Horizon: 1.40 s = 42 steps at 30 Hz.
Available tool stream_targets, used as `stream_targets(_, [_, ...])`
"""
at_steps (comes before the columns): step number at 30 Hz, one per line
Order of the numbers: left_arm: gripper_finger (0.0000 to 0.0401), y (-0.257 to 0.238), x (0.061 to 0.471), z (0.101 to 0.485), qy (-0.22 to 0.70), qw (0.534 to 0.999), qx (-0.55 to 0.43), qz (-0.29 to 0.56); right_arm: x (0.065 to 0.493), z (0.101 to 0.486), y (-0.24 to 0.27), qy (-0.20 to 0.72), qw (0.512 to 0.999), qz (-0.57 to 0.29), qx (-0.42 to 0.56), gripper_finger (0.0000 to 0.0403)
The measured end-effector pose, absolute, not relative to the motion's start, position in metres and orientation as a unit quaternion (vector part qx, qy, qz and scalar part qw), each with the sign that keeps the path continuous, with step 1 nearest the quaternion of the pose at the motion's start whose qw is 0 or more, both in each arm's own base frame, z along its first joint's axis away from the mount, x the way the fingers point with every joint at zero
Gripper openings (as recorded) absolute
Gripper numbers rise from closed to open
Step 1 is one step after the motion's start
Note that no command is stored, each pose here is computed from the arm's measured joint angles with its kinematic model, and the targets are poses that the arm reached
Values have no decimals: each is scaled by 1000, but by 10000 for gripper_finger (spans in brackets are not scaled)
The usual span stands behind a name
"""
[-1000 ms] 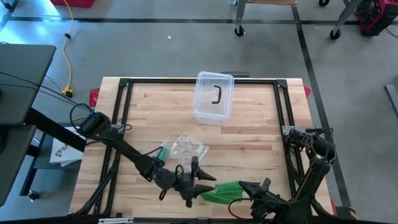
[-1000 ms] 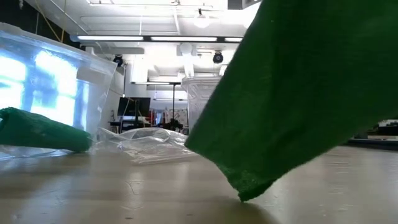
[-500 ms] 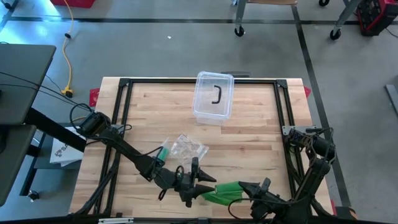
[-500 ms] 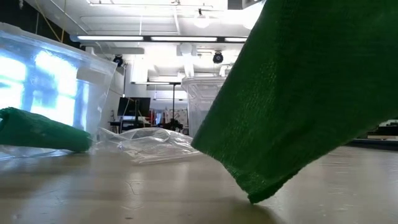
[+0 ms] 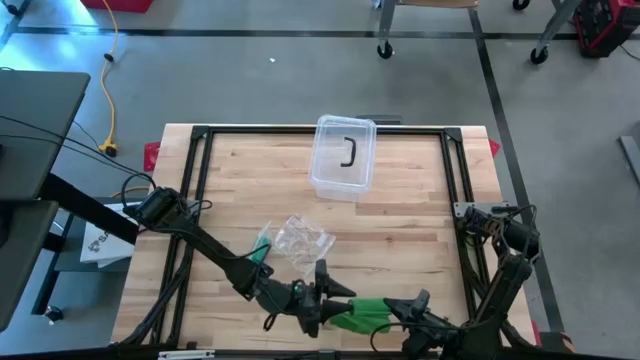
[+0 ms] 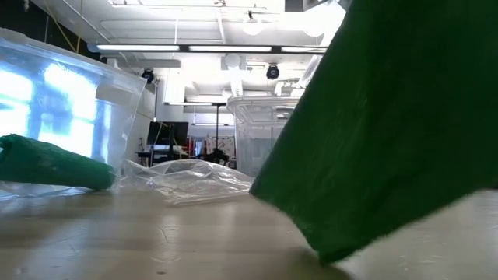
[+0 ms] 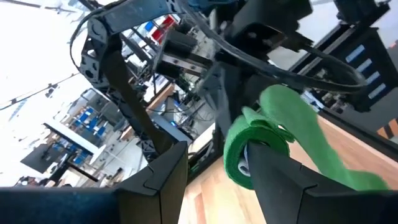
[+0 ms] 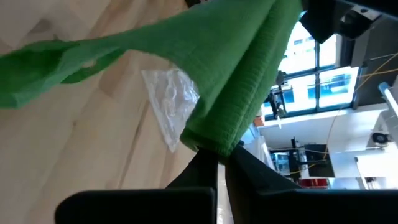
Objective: Roll bandage
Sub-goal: Roll the green bandage
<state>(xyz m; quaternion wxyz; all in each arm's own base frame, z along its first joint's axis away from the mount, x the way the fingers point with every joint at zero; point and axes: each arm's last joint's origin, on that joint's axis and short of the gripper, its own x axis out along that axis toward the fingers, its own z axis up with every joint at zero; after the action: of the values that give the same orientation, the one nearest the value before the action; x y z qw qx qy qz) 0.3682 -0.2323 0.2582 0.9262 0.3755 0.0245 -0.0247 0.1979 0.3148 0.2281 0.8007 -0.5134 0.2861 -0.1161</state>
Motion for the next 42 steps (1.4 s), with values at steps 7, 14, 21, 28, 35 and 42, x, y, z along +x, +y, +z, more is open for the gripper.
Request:
stream_targets(7, [145, -235, 365, 259, 32, 925, 379, 8, 193, 232, 315, 274, 821, -124, -485, 3])
stream_targets(14, [121, -246, 355, 263, 35, 921, 387, 43, 178, 245, 318, 222, 848, -135, -462, 3])
stream_targets(21, [120, -255, 348, 267, 15, 928, 372, 31, 170, 246, 319, 215, 858, -136, -447, 3])
stream_targets(28, [120, -252, 352, 269, -4, 940, 342, 2, 170, 246, 319, 216, 856, -135, -450, 3])
stream_targets(35, [120, -244, 361, 268, -24, 925, 374, -52, 170, 246, 318, 217, 856, -136, -449, 3])
stream_targets(42, [120, -237, 366, 265, -18, 922, 381, -70, 171, 245, 318, 219, 855, -136, -450, 3])
